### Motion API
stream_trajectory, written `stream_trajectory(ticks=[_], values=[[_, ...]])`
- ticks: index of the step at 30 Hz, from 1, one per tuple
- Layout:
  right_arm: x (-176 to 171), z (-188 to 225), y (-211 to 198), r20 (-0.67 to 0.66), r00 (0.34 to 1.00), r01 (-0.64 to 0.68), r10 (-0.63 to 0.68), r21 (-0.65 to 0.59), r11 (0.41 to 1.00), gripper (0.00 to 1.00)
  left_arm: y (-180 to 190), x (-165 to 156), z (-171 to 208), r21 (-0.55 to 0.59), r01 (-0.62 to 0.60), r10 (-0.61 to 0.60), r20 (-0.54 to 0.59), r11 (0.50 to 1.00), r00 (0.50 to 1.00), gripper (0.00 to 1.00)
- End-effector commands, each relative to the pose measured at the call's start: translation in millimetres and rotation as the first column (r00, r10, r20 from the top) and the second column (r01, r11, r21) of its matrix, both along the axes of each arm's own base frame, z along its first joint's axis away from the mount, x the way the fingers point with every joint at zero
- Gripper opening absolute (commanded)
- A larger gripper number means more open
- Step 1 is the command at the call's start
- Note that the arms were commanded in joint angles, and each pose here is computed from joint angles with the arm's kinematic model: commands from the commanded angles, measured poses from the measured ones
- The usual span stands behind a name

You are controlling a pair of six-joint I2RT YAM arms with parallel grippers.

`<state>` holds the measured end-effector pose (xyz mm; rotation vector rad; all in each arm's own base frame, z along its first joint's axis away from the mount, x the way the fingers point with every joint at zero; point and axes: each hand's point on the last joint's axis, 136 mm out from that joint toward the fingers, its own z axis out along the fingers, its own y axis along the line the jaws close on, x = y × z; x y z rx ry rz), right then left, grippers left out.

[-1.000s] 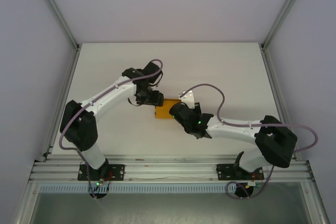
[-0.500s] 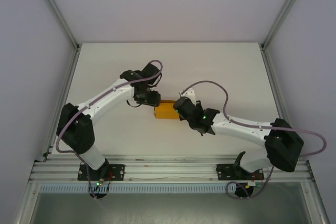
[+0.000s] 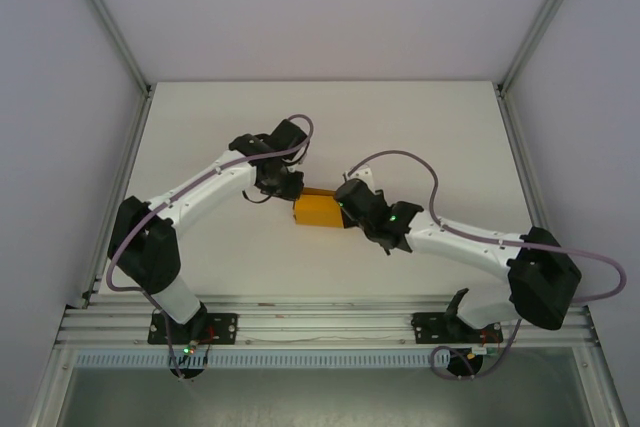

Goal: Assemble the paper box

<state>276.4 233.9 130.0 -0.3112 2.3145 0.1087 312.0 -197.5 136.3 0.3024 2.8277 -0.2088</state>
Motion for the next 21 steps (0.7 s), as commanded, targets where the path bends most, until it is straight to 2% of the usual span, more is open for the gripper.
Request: stream_trajectory(ticks=[1, 3, 7, 12, 16, 19, 21], values=[[-24.2, -40.0, -12.7, -0.160, 0.987, -0.050, 0.034, -0.102, 0.993, 0.00, -5.6, 6.4, 10.6, -0.007, 0.025, -0.024, 0.050, 1.000, 0.998, 0.10], [-23.8, -40.4, -12.8, -0.160, 0.986, -0.055, 0.037, -0.108, 0.993, 0.00, -8.9, 6.5, 13.6, -0.006, 0.032, -0.032, 0.060, 0.999, 0.998, 0.00], [-23.0, -41.4, -14.8, -0.156, 0.987, -0.059, 0.038, -0.133, 0.989, 0.00, -12.3, 0.7, 18.0, 0.021, 0.059, -0.060, 0.050, 0.998, 0.997, 0.00], [-20.8, -50.7, -21.6, -0.141, 0.990, -0.048, 0.018, -0.208, 0.977, 0.00, -9.9, -10.5, 18.9, 0.047, 0.043, -0.042, -0.027, 0.998, 0.999, 0.00], [-18.0, -57.3, -25.6, -0.081, 0.997, -0.037, 0.010, -0.345, 0.938, 0.00, -21.0, -23.4, 18.0, -0.022, 0.039, -0.041, -0.110, 0.999, 0.993, 0.00], [-17.4, -65.5, -21.6, -0.068, 0.998, -0.040, 0.013, -0.409, 0.912, 0.00, -23.5, -27.0, 18.6, -0.036, 0.026, -0.031, -0.152, 0.999, 0.988, 0.00], [-18.2, -70.0, -18.8, -0.071, 0.997, -0.044, 0.013, -0.445, 0.894, 0.00, -28.3, -28.6, 18.9, -0.084, 0.011, -0.027, -0.182, 0.996, 0.983, 0.00]])
